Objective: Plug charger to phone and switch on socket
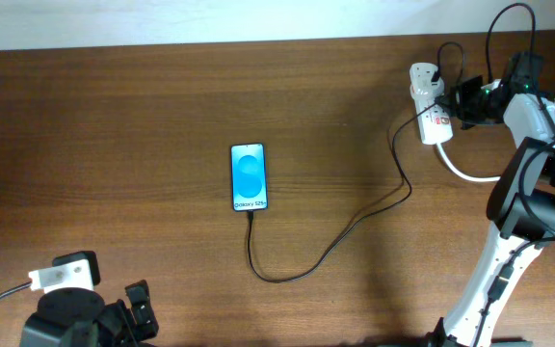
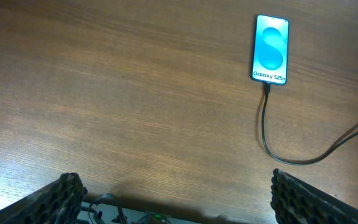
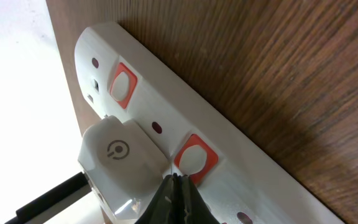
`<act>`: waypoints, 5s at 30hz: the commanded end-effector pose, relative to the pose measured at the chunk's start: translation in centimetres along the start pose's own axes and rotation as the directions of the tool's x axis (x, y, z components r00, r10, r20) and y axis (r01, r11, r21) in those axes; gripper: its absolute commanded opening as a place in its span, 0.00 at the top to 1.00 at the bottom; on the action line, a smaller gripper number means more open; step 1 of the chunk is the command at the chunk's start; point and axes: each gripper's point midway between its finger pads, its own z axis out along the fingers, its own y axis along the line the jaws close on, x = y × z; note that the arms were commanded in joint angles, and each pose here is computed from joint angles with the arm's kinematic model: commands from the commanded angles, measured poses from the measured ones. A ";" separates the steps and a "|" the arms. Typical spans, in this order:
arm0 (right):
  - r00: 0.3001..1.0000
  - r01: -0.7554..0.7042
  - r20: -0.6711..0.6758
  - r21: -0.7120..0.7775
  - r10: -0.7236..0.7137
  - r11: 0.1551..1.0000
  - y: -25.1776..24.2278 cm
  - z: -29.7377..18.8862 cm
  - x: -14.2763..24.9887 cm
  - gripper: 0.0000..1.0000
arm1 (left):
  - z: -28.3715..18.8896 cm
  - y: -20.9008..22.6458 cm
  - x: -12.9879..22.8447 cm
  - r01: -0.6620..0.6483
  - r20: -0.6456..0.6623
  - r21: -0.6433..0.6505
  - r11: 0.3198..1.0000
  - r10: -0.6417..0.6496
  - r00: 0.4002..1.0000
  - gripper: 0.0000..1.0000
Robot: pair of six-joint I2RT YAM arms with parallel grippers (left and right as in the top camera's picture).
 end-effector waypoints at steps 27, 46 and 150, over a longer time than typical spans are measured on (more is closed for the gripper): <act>0.999 0.039 0.008 0.017 -0.039 0.999 -1.1 1.6 -1.0 0.96 | 0.0 0.2 0.0 0.005 0.007 -0.009 1.000 -0.005 1.000 0.01; 0.999 0.050 -0.019 0.182 -0.048 0.982 -3.9 4.3 1.9 0.96 | 0.0 0.2 0.0 0.005 0.007 -0.009 1.000 -0.005 1.000 0.01; 0.983 0.172 0.047 0.143 -0.180 0.975 -3.7 -9.4 -3.9 0.96 | 0.0 0.2 0.0 0.005 0.007 -0.009 1.000 -0.005 1.000 0.01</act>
